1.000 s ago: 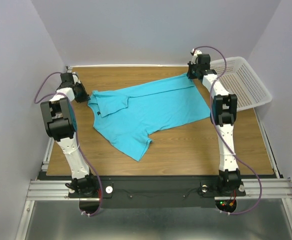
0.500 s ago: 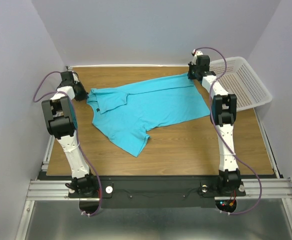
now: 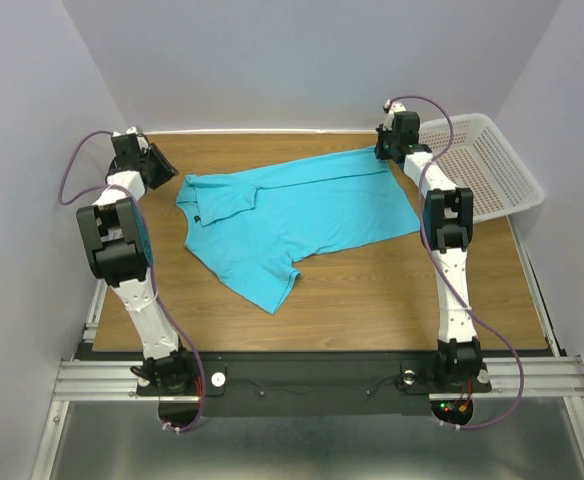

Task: Fold and stack the t-shirts
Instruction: Fold the tshirt

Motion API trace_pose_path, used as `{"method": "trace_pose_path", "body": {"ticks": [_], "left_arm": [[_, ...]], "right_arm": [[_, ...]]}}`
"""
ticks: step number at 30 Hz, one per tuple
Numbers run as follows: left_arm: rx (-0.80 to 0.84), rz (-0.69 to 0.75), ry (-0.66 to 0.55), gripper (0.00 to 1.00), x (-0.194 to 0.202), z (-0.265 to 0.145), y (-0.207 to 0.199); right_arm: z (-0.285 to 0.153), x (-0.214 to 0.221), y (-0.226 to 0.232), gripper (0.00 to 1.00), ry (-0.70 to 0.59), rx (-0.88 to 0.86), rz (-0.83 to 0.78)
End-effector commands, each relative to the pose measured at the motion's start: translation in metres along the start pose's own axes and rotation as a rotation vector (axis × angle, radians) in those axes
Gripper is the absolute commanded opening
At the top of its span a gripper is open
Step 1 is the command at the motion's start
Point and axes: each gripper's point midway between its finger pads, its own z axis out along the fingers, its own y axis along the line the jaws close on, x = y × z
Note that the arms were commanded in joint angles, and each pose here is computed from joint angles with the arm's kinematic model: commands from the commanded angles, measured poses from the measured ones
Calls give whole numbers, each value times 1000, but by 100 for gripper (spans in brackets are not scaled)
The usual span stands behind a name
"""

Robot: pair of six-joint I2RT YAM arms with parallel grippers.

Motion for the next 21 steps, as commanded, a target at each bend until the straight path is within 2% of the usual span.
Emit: {"method": "trace_pose_path", "body": {"ticks": [1,7,10,11,14,18,21], "left_arm": [[155,23,-94,44,-31,-37,-53],[157,16,38,41,23,-38,-66],[125,38,49,41,36,-41,-62],[118,45,46,41,38,-43,-60],[101,85,-10,41,27,-54,-58],[70,136,-122,42,1,-76,-60],[43,153,-213,47,-18,-96,-58]], "right_arm": [[-13,-34,5,1,-74,-11,-13],[-13,-31,6,1,-65,-17,-14],[-16,-33,11,2,-68,-38,-26],[-20,-38,12,19,-75,-44,-40],[-26,-47,14,45,-88,-59,-62],[-45,-78,17,57,-143,-64,-87],[-59,-100,26,64,-183,-98,-109]]}}
